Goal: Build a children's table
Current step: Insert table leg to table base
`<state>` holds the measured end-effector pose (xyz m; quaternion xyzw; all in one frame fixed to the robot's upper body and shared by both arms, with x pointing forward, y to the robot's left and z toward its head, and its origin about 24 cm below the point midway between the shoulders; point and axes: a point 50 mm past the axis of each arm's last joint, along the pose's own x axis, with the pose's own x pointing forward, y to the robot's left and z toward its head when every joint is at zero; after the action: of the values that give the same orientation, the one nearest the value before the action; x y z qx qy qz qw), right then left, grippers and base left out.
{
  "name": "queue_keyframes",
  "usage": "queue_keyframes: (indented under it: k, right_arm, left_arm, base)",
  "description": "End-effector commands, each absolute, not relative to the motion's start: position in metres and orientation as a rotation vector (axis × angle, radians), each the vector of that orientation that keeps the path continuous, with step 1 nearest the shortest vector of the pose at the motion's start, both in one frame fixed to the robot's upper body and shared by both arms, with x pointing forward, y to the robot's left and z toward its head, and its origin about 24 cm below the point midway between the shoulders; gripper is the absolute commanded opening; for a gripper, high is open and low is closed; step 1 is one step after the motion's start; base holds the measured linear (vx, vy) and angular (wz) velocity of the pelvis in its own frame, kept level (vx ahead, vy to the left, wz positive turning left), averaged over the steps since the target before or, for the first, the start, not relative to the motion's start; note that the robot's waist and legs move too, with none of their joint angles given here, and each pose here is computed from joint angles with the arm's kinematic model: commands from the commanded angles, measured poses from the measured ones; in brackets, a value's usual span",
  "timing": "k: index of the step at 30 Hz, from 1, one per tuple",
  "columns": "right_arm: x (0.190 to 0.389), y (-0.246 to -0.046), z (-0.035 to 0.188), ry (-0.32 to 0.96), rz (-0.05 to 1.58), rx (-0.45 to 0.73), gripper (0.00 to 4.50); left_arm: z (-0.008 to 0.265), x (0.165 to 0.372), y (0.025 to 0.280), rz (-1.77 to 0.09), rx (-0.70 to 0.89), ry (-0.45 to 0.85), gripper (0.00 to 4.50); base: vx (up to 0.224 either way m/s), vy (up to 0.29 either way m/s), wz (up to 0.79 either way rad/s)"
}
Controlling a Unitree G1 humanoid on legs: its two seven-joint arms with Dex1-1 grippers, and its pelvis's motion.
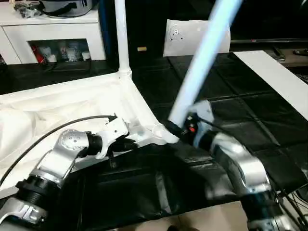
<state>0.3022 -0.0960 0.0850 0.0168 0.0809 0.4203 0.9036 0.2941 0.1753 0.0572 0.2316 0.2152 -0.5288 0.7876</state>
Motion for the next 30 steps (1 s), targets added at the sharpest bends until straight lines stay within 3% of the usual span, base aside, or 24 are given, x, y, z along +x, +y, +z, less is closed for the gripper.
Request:
queue_keyframes:
  k: [1,7,17,30]
  right_arm:
    - [0.306,-0.091,0.092,0.157,0.908,0.019,1.89]
    - [0.309,-0.085,0.078,0.260,0.962,-0.055,1.89]
    - [0.302,-0.081,0.063,0.372,1.023,-0.085,1.89]
    - [0.306,-0.092,0.066,0.404,1.027,-0.103,1.89]
  left_arm:
    - [0.047,0.286,0.179,-1.218,0.541,0.533,0.00]
    - [0.052,0.283,0.173,-1.308,0.504,0.489,0.00]
    - [0.052,0.285,0.175,-1.303,0.522,0.475,0.00]
    - [0.051,0.285,0.178,-1.308,0.531,0.479,0.00]
  base:
    - [0.000,0.000,0.00]
    - [0.000,0.000,0.00]
    - [0.000,0.000,0.00]
    - [0.000,0.000,0.00]
